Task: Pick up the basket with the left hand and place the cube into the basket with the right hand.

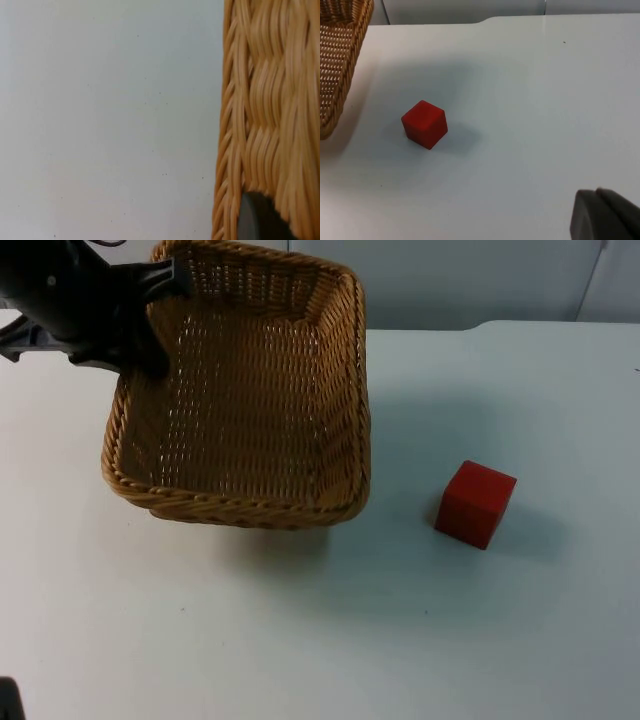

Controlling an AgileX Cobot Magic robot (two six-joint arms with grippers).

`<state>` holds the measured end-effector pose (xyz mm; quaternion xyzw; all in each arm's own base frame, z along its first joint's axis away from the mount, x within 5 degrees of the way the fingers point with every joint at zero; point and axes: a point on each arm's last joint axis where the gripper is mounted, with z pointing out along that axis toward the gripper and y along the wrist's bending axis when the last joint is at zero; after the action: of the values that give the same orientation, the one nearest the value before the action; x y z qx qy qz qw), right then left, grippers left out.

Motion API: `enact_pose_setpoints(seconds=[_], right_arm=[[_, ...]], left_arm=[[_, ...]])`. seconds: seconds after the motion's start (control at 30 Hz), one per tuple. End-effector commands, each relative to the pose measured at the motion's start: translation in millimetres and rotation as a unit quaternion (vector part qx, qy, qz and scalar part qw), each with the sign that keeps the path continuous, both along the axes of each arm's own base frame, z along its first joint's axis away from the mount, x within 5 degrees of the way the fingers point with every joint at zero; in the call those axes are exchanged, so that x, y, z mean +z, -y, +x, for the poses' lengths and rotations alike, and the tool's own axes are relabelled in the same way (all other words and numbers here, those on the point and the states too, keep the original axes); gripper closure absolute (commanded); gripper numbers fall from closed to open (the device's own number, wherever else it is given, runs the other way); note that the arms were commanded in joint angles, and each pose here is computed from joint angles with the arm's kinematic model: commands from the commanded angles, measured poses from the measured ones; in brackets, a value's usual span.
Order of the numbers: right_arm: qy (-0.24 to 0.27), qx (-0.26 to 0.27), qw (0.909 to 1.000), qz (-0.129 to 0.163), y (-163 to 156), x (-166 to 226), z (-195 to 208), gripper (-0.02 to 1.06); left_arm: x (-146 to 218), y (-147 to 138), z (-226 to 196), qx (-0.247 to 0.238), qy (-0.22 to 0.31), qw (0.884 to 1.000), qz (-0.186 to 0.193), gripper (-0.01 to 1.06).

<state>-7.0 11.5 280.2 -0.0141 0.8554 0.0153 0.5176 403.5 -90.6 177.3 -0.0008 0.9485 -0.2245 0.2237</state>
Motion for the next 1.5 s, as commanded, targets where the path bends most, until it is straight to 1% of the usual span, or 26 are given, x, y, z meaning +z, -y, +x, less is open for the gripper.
enact_pose_setpoints(seconds=[0.0, 0.13, 0.2, 0.27, 0.43, 0.5, 0.6, 0.77, 0.8, 0.87, 0.9, 0.97, 1.0, 1.03, 1.07, 1.1, 1.17, 1.2, 1.23, 1.3, 1.33, 1.37, 1.43, 1.47], right_arm=[[0.003, -0.002, 1.0000, 0.001, 1, -1, 0, 1.05], [0.003, -0.002, 1.0000, 0.002, 1, -1, 0, 1.05], [0.003, -0.009, 0.9998, 0.015, 1, -1, 0, 1.05], [0.002, -0.011, 0.9998, 0.018, 1, -1, 0, 1.05], [0.001, -0.014, 0.9996, 0.025, 1, -1, 0, 1.05], [0.001, -0.020, 0.9992, 0.036, 1, -1, 0, 1.05], [0.002, -0.021, 0.9990, 0.039, 1, -1, 0, 1.05], [0.000, -0.029, 0.9982, 0.053, 1, 0, 3, 1.05], [-0.013, -0.034, 0.9975, 0.060, 2, 1, 9, 1.05], [-0.055, -0.036, 0.9959, 0.062, 3, 0, 23, 1.05], [-0.055, -0.036, 0.9959, 0.062, 3, 0, 23, 1.05], [-0.110, -0.040, 0.9910, 0.065, 4, 0, 43, 1.05], [-0.122, -0.042, 0.9895, 0.066, 5, 2, 53, 1.05], [-0.116, -0.044, 0.9898, 0.070, 6, 5, 65, 1.05], [-0.116, -0.044, 0.9898, 0.070, 6, 5, 65, 1.05], [-0.099, -0.046, 0.9912, 0.075, 7, 7, 79, 1.05], [-0.083, -0.050, 0.9909, 0.093, 8, 9, 104, 1.05], [-0.091, -0.053, 0.9886, 0.108, 9, 6, 118, 1.05], [-0.091, -0.053, 0.9886, 0.108, 9, 6, 118, 1.05], [-0.129, -0.043, 0.9827, 0.126, 7, -6, 142, 1.05], [-0.164, -0.027, 0.9760, 0.141, 4, -19, 162, 1.05], [-0.164, -0.027, 0.9760, 0.141, 4, -19, 162, 1.05], [-0.203, -0.003, 0.9661, 0.159, 1, -30, 188, 1.05], [-0.209, 0.002, 0.9639, 0.164, 0, -30, 196, 1.05]], left_arm=[[7, 1, 1, 0.013, 0.009, 1.000, -0.013, 1.05], [7, 1, 1, 0.013, 0.009, 1.000, -0.013, 1.05], [7, 1, 1, 0.013, 0.009, 1.000, -0.013, 1.05], [7, 1, 0, 0.011, 0.007, 1.000, -0.014, 1.05], [6, 3, -4, -0.005, -0.015, 1.000, -0.021, 1.05], [5, 5, -7, -0.013, -0.026, 0.999, -0.024, 1.05], [5, 6, -9, -0.021, -0.038, 0.999, -0.028, 1.05], [4, 7, -13, -0.034, -0.055, 0.997, -0.033, 1.05], [4, 8, -14, -0.038, -0.061, 0.997, -0.035, 1.05], [4, 8, -14, -0.040, -0.064, 0.996, -0.036, 1.05], [4, 8, -14, -0.040, -0.064, 0.996, -0.036, 1.05], [4, 8, -14, -0.040, -0.064, 0.996, -0.036, 1.05], [4, 8, -14, -0.040, -0.064, 0.996, -0.036, 1.05], [4, 8, -14, -0.040, -0.064, 0.996, -0.036, 1.05], [4, 8, -14, -0.040, -0.064, 0.996, -0.036, 1.05], [4, 8, -15, -0.040, -0.064, 0.996, -0.036, 1.05], [4, 8, -15, -0.040, -0.064, 0.996, -0.036, 1.05], [4, 8, -15, -0.040, -0.064, 0.996, -0.036, 1.05], [4, 8, -15, -0.040, -0.064, 0.996, -0.036, 1.05], [4, 8, -15, -0.040, -0.064, 0.996, -0.036, 1.05], [4, 8, -15, -0.040, -0.064, 0.996, -0.036, 1.05], [4, 8, -15, -0.040, -0.064, 0.996, -0.036, 1.05], [4, 8, -15, -0.040, -0.064, 0.996, -0.036, 1.05], [4, 8, -15, -0.040, -0.064, 0.996, -0.036, 1.05]])
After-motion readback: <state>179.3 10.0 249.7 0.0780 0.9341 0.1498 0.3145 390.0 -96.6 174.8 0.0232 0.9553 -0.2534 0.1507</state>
